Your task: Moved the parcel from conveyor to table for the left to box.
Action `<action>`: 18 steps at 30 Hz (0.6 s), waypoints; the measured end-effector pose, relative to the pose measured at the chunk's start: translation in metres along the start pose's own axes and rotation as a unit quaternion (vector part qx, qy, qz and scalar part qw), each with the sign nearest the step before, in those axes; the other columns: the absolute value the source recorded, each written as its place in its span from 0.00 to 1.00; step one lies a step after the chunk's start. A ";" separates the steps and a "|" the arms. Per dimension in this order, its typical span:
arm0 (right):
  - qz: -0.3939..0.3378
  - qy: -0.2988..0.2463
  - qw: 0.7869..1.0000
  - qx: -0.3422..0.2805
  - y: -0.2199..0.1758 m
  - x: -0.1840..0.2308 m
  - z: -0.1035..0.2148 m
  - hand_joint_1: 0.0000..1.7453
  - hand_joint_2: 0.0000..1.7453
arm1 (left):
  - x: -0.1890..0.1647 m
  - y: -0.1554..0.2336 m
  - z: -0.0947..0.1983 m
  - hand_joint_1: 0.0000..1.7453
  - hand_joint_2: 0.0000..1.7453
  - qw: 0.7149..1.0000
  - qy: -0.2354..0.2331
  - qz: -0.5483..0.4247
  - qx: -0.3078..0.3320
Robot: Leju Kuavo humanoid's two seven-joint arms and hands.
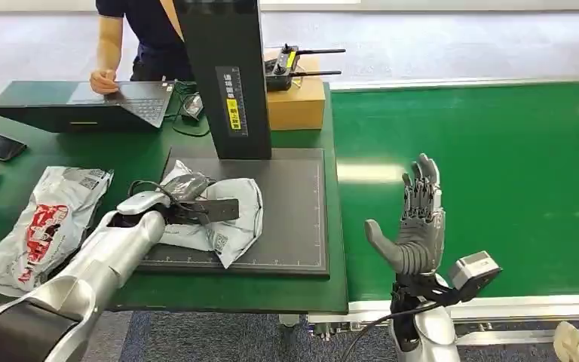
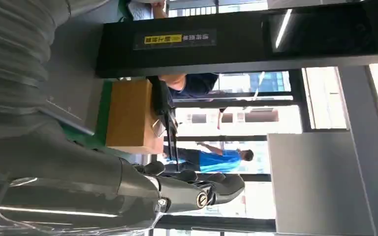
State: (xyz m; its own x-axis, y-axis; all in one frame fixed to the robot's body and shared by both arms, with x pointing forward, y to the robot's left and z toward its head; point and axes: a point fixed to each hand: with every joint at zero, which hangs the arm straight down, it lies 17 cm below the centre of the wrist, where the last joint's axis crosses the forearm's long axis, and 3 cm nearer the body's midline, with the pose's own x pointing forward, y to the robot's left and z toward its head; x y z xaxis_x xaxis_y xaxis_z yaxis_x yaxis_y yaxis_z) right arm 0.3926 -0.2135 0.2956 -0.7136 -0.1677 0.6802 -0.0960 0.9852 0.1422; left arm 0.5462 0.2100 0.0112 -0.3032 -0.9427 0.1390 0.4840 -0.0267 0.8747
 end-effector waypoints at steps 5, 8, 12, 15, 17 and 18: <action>0.001 0.003 1.000 -0.001 -0.001 -0.001 0.002 0.00 1.00 | 0.003 0.004 0.000 1.00 1.00 1.000 -0.007 0.010 0.015; 0.002 0.005 1.000 -0.001 -0.001 -0.002 0.003 0.00 1.00 | 0.011 0.017 -0.001 1.00 1.00 0.998 -0.028 0.017 0.053; 0.014 0.017 1.000 -0.005 -0.003 -0.007 0.011 0.00 1.00 | 0.036 0.061 0.008 1.00 1.00 0.979 -0.076 0.073 0.175; 0.020 0.022 1.000 -0.009 -0.003 -0.007 0.017 0.00 1.00 | 0.056 0.109 0.026 1.00 1.00 0.954 -0.109 0.107 0.257; 0.021 0.025 0.999 -0.010 -0.002 -0.007 0.021 0.00 1.00 | 0.062 0.139 0.041 1.00 1.00 0.937 -0.121 0.118 0.306; 0.022 0.027 0.999 -0.010 -0.002 -0.008 0.023 0.00 1.00 | 0.066 0.159 0.052 1.00 1.00 0.924 -0.128 0.121 0.338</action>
State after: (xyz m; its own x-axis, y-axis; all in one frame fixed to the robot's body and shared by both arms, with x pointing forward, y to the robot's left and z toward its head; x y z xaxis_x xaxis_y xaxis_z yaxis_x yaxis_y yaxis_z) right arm 0.3824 -0.2135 0.2738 -0.6777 -0.1274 0.7242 -0.0514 0.9907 0.1262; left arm 0.5606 0.1612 0.1840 -0.4799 -0.7814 0.3988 -0.0339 0.4708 0.8816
